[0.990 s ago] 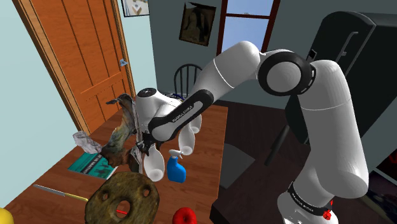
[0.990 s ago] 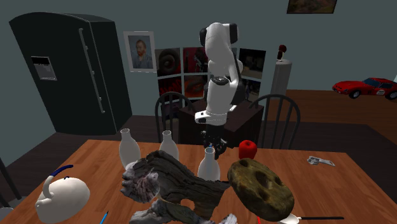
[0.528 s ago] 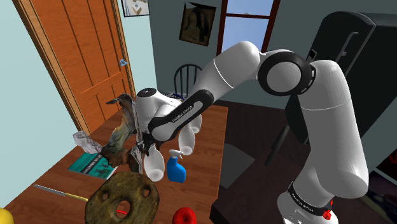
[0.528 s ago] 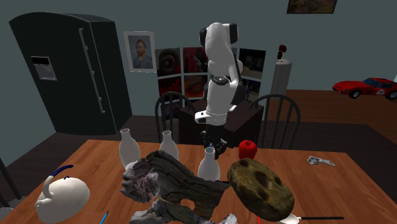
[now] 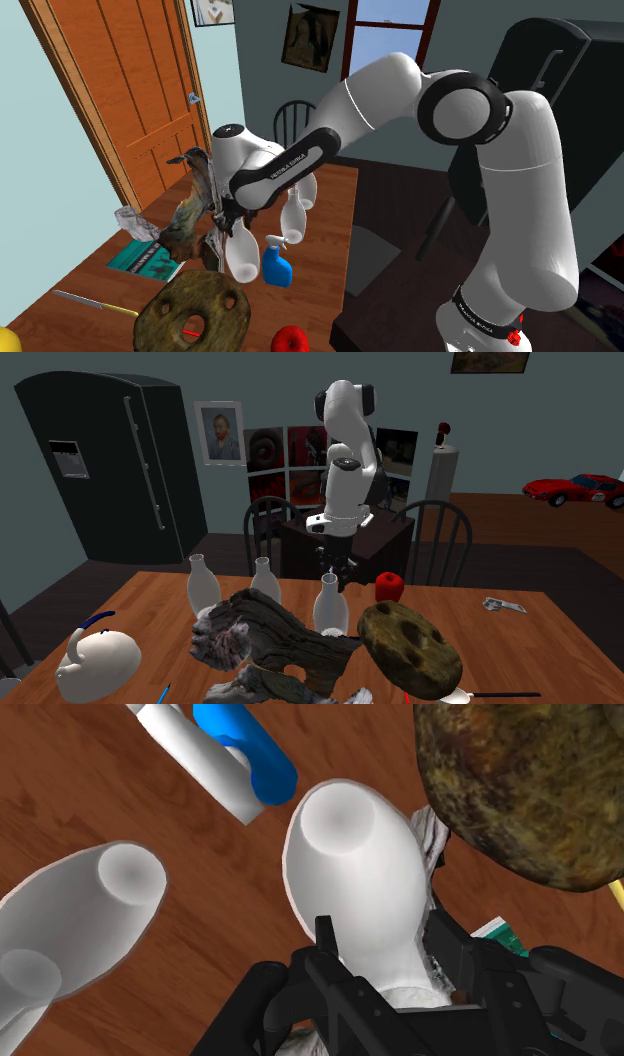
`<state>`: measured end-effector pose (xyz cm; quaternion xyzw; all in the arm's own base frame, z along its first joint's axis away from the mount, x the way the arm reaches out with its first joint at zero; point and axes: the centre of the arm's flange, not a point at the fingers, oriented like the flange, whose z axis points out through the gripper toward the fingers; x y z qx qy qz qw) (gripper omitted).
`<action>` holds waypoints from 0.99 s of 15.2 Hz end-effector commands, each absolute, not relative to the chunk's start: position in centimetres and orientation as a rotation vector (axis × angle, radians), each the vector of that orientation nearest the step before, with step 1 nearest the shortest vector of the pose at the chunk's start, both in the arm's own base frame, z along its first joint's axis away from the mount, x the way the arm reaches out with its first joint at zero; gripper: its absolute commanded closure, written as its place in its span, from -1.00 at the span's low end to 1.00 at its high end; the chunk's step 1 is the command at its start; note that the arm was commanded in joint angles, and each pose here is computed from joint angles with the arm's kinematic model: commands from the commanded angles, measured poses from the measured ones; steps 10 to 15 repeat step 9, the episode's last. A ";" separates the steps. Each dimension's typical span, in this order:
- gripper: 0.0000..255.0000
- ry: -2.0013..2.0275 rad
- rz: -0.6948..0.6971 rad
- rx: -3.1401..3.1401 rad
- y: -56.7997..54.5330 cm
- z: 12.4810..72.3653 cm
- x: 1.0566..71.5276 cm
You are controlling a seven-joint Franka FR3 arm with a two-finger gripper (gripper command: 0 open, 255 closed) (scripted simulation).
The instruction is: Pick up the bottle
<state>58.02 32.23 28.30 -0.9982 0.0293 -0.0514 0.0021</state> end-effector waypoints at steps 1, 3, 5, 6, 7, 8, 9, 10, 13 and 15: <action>1.00 0.092 -0.161 -3.132 32.3 29.4 58.1; 1.00 0.092 -0.161 -3.132 32.3 30.5 58.1; 1.00 0.092 -0.161 -3.132 32.3 31.5 58.1; 1.00 0.092 -0.161 -3.132 32.3 32.0 58.1; 1.00 0.092 -0.161 -3.132 32.3 32.6 58.1; 1.00 0.092 -0.161 -3.132 32.3 32.7 58.1; 1.00 0.092 -0.161 -3.132 32.3 32.7 58.1; 1.00 0.092 -0.161 -3.132 32.3 32.7 58.1; 1.00 0.092 -0.161 -3.132 32.3 32.7 58.1; 1.00 0.092 -0.161 -3.132 32.3 32.7 58.1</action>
